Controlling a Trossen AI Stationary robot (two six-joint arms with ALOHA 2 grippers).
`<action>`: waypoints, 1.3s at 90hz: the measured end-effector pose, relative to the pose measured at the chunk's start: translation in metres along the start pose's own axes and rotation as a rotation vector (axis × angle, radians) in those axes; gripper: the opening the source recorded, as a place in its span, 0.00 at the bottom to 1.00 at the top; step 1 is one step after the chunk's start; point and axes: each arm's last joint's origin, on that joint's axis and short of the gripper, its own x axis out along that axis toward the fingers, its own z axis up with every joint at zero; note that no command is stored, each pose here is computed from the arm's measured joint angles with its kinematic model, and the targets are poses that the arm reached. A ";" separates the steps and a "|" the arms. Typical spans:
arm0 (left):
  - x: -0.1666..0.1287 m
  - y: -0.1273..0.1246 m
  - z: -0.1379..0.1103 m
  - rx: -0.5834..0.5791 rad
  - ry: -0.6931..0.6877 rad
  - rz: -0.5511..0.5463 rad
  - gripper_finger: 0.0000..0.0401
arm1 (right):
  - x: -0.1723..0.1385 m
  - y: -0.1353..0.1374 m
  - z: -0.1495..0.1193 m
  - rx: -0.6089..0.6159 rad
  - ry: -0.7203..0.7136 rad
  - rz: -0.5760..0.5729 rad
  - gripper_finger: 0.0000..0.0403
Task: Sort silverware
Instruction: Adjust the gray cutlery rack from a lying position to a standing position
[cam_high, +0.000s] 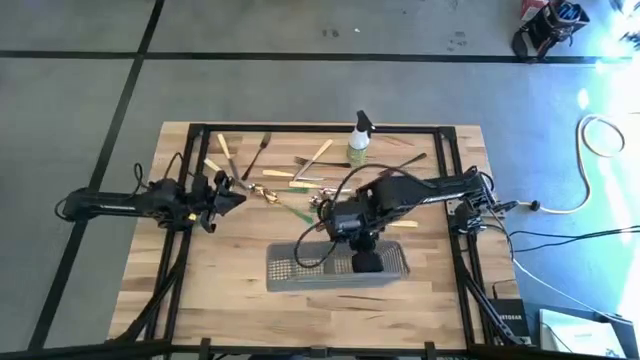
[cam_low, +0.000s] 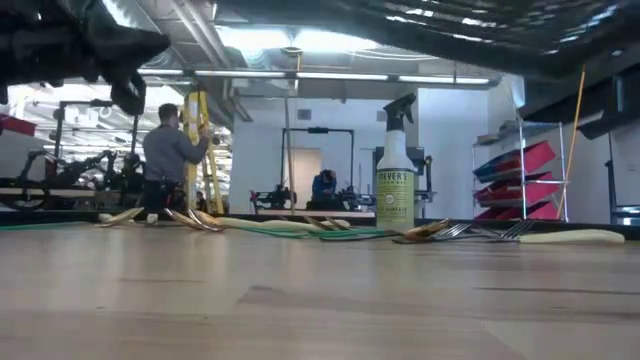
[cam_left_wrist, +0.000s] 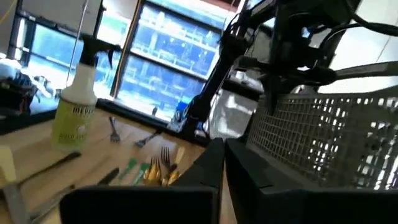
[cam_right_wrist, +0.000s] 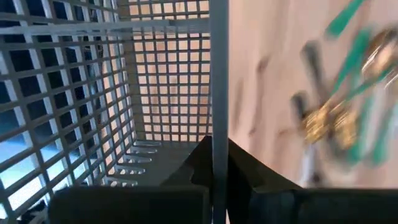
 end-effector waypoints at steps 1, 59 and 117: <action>0.000 0.000 0.000 0.000 0.003 0.001 0.00 | 0.002 0.000 0.000 0.008 0.006 -0.001 0.00; 0.000 0.000 -0.006 -0.011 0.075 -0.039 0.00 | 0.107 0.000 0.006 0.115 0.005 0.030 0.00; 0.000 -0.001 -0.007 -0.013 0.100 -0.081 0.00 | 0.142 0.008 0.005 0.017 0.023 -0.024 0.00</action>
